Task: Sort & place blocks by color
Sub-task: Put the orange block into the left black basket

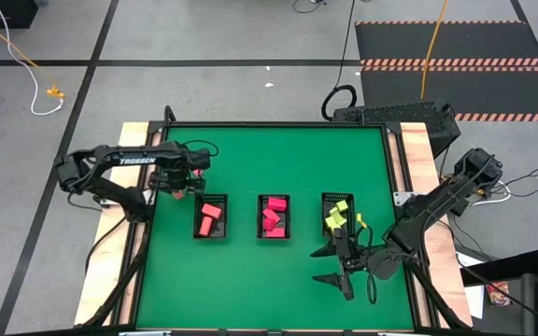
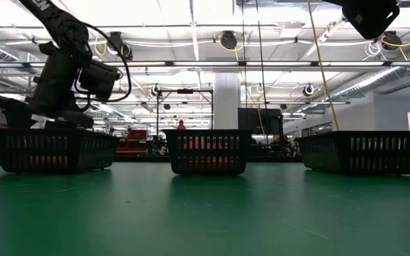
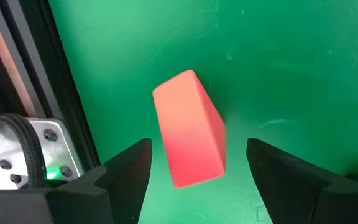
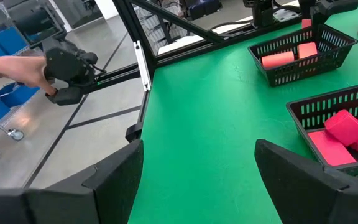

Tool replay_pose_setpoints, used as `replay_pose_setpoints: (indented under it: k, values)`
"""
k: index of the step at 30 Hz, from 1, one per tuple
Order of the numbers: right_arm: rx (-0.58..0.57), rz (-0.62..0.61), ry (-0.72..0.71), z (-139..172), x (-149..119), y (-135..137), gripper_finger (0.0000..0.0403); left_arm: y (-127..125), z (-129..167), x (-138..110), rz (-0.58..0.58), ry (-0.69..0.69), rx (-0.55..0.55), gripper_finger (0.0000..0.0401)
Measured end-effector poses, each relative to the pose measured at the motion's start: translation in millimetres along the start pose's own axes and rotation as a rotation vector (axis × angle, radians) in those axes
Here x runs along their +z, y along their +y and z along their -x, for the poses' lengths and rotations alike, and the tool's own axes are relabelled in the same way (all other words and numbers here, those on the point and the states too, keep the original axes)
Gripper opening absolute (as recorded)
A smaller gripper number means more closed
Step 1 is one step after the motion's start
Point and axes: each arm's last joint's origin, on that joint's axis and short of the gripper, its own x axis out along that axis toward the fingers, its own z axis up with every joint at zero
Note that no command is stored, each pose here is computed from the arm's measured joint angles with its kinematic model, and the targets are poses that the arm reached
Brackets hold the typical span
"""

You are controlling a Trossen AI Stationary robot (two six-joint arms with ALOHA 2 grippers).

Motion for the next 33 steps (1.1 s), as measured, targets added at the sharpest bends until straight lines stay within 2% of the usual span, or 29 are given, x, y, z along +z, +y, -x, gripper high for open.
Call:
replay_pose_setpoints:
  k: [9, 18, 33]
  values:
    - [-0.003, 0.004, 0.004, 0, 0, 0, 0.0299, 3, -1, 5, -0.011, -0.016, 0.010, 0.0227]
    - [-0.013, 0.004, 0.017, 0, -2, -1, 0.0299, 9, -20, -1, -0.004, 0.054, -0.009, 0.0185]
    - [-0.032, 0.013, 0.008, -2, 1, -5, 0.0299, 8, -20, 13, -0.023, 0.003, -0.101, 0.0180]
